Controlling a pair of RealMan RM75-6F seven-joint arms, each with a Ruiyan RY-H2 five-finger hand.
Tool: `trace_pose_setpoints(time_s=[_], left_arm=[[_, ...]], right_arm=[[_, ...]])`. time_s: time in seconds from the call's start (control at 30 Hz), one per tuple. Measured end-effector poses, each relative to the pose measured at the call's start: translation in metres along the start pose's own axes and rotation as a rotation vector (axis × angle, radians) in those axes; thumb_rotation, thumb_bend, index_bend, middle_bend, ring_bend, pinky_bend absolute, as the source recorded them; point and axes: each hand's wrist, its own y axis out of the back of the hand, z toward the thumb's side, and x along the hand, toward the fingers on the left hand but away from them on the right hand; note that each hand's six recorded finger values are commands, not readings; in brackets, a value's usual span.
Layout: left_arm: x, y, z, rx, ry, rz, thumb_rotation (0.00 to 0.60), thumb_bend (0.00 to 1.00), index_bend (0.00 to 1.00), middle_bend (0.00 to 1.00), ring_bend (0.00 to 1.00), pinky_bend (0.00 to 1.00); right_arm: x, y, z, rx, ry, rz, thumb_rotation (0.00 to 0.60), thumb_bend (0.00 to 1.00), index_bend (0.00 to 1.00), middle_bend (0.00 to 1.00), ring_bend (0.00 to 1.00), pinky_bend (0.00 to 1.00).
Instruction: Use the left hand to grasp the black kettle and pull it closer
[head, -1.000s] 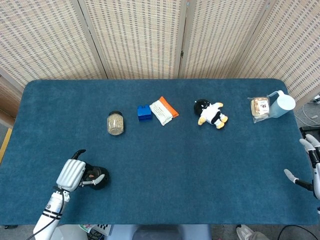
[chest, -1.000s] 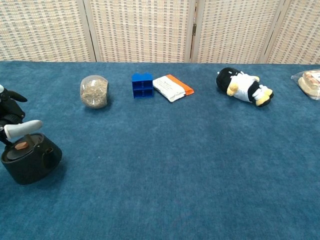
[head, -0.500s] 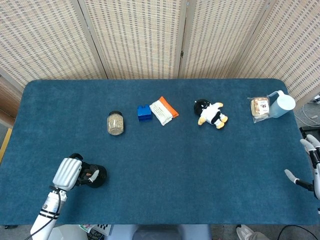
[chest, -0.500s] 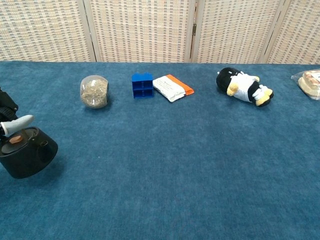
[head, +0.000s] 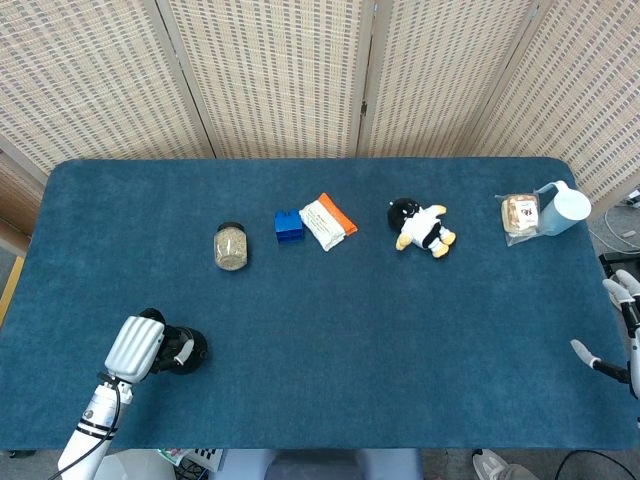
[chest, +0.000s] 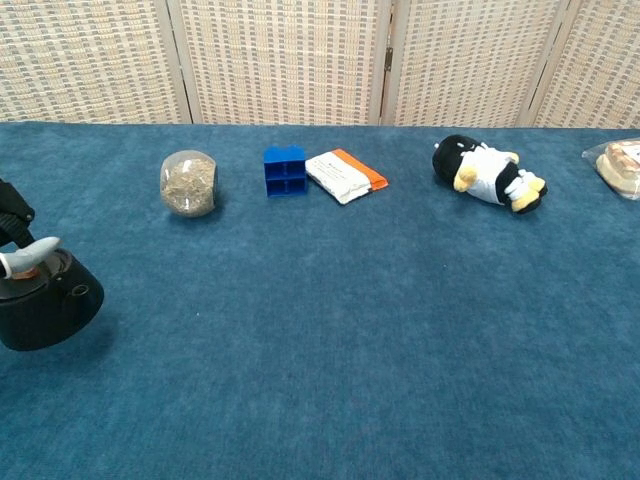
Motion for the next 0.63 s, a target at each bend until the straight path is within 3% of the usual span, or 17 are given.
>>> trace_pose_setpoints(time_s=[0.63], left_arm=[[-0.0011, 0.0003, -0.0001, 0.027, -0.007, -0.003, 0.525, 0.37, 1.00, 1.00, 0.86, 0.42]], right_arm=[[-0.0005, -0.0019, -0.0020, -0.006, -0.003, 0.004, 0.600, 0.13, 0.17, 0.12, 0.00, 0.00]])
